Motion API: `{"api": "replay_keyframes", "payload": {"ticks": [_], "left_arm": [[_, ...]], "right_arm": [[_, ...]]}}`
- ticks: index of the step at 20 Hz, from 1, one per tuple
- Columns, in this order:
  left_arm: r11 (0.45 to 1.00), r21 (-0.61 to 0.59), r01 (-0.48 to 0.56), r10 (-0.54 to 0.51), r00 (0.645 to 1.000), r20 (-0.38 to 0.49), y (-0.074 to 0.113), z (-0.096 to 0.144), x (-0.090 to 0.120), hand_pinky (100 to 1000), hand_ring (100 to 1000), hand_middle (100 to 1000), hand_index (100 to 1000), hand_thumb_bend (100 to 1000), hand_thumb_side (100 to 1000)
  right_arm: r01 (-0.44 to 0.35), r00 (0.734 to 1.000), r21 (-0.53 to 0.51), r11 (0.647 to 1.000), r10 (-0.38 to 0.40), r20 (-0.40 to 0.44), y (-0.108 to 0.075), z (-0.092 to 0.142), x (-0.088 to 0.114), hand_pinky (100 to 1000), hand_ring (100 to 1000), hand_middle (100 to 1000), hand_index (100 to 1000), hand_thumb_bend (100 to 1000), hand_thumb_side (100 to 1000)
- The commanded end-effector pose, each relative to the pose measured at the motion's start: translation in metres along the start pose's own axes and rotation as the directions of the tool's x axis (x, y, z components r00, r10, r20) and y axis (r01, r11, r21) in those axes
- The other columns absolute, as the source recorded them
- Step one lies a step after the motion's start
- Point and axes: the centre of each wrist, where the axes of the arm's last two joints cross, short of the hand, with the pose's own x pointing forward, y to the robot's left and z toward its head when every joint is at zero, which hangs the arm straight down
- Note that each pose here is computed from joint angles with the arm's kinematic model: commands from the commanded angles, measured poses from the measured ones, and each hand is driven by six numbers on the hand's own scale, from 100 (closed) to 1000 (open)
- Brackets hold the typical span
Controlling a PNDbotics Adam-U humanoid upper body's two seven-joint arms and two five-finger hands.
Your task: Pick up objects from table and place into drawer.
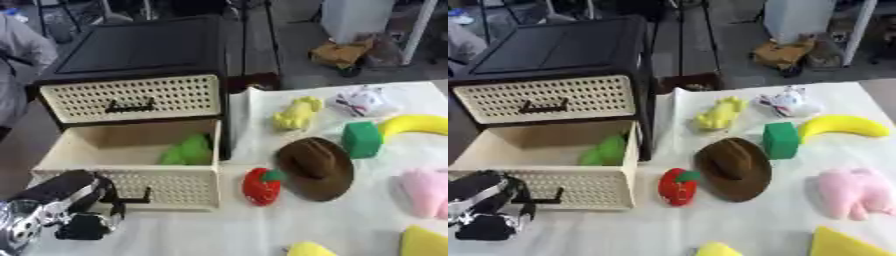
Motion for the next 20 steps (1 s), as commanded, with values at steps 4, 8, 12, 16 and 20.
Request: {"api": "replay_keyframes", "payload": {"ticks": [4, 8, 12, 16, 20], "left_arm": [[1.0, 0.026, -0.008, 0.008, 1.0, 0.012, 0.009, 0.01, 0.001, 295, 146, 170, 649, 100, 466], [1.0, 0.014, -0.027, 0.027, 0.999, 0.026, 0.005, 0.012, 0.003, 292, 145, 169, 642, 100, 469], [0.999, 0.011, -0.041, 0.04, 0.999, 0.033, 0.002, 0.016, 0.004, 289, 144, 168, 643, 100, 467], [0.999, 0.029, -0.046, 0.045, 0.998, 0.032, 0.001, 0.02, 0.005, 285, 142, 167, 637, 100, 462], [0.998, 0.046, -0.052, 0.051, 0.998, 0.032, 0.0, 0.025, 0.004, 283, 141, 166, 628, 100, 461]], "right_arm": [[-0.01, 0.999, -0.025, 1.0, 0.01, 0.036, -0.006, -0.01, 0.0, 802, 939, 850, 894, 100, 1000], [-0.01, 0.999, -0.029, 1.0, 0.011, 0.036, -0.007, -0.009, 0.0, 802, 940, 850, 894, 100, 1000], [-0.009, 0.999, -0.031, 0.999, 0.01, 0.036, -0.007, -0.009, 0.0, 802, 940, 850, 894, 100, 1000], [-0.011, 0.999, -0.031, 0.999, 0.012, 0.033, -0.007, -0.008, -0.001, 803, 940, 850, 894, 100, 1000], [-0.013, 0.999, -0.027, 1.0, 0.013, 0.033, -0.007, -0.007, 0.0, 803, 940, 850, 894, 100, 1000]]}}
